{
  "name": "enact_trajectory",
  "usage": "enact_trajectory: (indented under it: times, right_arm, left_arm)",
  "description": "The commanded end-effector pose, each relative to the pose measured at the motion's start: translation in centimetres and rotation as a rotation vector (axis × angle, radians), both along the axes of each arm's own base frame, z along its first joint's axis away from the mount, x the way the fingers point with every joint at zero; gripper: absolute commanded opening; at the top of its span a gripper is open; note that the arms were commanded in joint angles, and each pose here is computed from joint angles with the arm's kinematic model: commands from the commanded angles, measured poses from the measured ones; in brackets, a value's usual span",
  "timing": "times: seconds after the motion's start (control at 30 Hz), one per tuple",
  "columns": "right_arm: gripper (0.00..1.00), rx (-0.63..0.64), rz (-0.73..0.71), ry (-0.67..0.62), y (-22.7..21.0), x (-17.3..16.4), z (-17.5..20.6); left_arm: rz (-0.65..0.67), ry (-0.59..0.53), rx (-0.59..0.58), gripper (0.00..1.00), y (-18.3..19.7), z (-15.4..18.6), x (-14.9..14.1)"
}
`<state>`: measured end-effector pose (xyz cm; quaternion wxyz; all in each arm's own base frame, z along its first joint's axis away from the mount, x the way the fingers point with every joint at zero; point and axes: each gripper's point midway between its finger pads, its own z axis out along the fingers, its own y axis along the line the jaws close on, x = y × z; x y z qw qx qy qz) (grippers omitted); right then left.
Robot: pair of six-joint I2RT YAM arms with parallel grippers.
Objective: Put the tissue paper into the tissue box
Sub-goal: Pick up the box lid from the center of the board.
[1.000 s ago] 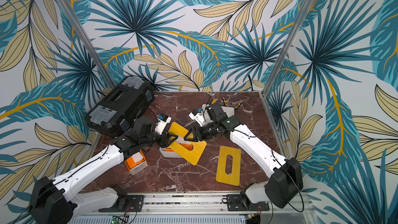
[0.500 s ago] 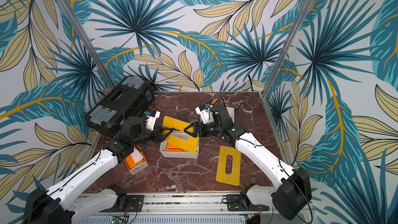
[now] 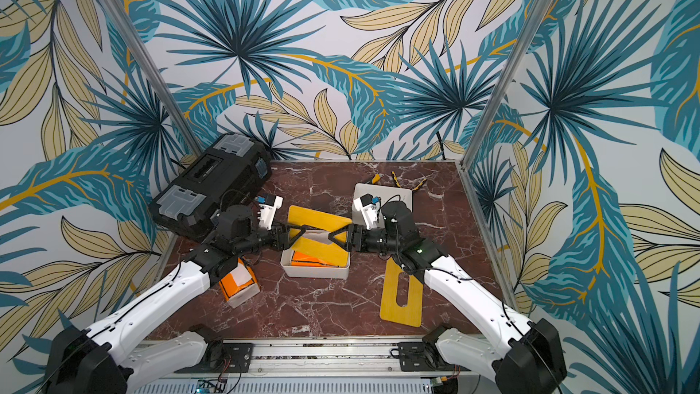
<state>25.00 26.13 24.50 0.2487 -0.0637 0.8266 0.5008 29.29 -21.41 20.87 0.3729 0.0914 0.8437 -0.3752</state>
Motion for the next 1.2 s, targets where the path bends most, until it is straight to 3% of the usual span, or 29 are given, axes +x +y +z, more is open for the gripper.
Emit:
enact_trajectory:
  times: [0.0, 0.23, 0.4, 0.5, 0.77, 0.87, 1.17]
  right_arm:
    - [0.65, 0.044, 0.004, 0.016, 0.1, -0.7, 0.1]
    - [0.28, 0.043, -0.034, 0.058, 0.1, -0.2, -0.9]
    - [0.11, 0.045, -0.055, 0.135, 0.6, 0.4, -2.4]
    - [0.00, 0.038, -0.065, 0.135, 0.5, 0.7, -2.5]
    - [0.00, 0.001, 0.026, 0.157, 1.1, 1.0, -2.4]
    - [0.00, 0.016, 0.079, 0.186, 1.5, 1.5, -2.5]
    - [0.00, 0.024, 0.167, 0.240, 1.9, 3.1, -3.5]
  left_arm:
    - [0.026, 0.002, 0.012, 0.00, 0.2, 0.9, 0.8]
    - [0.039, 0.032, 0.040, 0.00, 0.4, 0.2, 1.0]
    - [0.051, 0.039, 0.047, 0.00, 0.6, 0.1, 1.0]
    - [0.052, 0.031, 0.056, 0.06, 0.8, 0.2, 1.0]
    - [0.109, -0.066, 0.103, 0.46, 2.5, 2.2, 0.8]
    - [0.135, -0.071, 0.134, 0.52, 3.4, 2.2, 0.5]
    - [0.203, -0.125, 0.175, 0.94, 5.1, 3.0, 0.2]
